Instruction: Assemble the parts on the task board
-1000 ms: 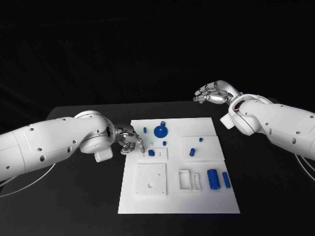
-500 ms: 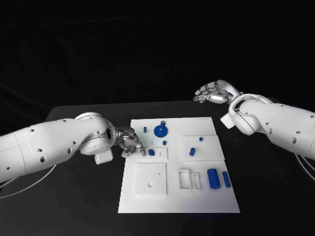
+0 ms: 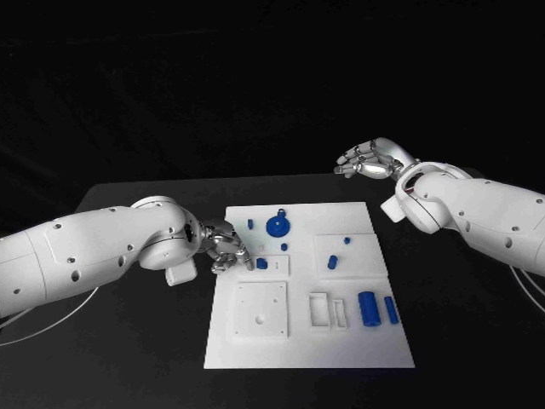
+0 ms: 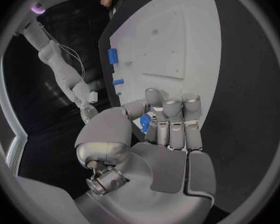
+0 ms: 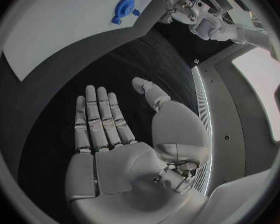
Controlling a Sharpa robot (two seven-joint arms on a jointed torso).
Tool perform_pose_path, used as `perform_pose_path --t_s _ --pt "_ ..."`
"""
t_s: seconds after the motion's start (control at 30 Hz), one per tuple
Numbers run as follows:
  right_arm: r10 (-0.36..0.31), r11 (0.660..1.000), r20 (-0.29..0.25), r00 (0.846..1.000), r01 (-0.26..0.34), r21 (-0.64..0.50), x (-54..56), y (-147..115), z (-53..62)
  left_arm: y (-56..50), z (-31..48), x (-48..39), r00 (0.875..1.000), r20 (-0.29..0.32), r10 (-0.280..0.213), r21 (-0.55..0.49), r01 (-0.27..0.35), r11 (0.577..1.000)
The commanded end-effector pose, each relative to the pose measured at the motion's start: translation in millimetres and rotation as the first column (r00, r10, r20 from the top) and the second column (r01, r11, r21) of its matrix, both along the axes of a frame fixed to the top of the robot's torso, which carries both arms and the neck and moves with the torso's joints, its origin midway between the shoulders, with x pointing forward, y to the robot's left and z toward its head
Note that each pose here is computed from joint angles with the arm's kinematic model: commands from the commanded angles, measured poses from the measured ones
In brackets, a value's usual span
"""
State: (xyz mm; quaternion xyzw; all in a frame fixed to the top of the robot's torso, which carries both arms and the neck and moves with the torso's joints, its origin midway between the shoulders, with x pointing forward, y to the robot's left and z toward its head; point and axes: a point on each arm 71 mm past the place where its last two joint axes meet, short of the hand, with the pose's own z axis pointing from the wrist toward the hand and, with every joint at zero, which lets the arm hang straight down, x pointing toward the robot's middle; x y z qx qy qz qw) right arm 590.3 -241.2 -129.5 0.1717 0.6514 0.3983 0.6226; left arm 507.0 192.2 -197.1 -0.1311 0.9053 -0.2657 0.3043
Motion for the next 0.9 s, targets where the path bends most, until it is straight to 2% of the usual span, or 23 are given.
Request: perform_pose_path --t_s 0.03,0.27,0.47,0.9 --pt "0.007 1.000 -0.003 1.000 -0.007 0.005 -0.3 1.0 -0.2 -2.1 1.1 1.0 1.000 0.009 0.006 -0.030 -0.006 1.000" --pt "0.007 1.000 -0.004 1.000 -0.007 0.005 -0.2 1.1 -0.3 -2.7 1.0 3.8 1.000 0.019 0.017 -0.043 -0.017 0.999" --pt "0.007 1.000 -0.004 1.000 -0.007 0.004 -0.2 1.0 -0.3 -4.9 -2.0 2.5 1.000 0.004 0.004 -0.041 -0.004 0.999" --pt "0.007 1.000 -0.004 1.000 -0.007 0.005 -0.2 1.4 -0.4 -5.1 -2.2 2.6 1.000 0.005 0.015 -0.051 -0.015 0.999"
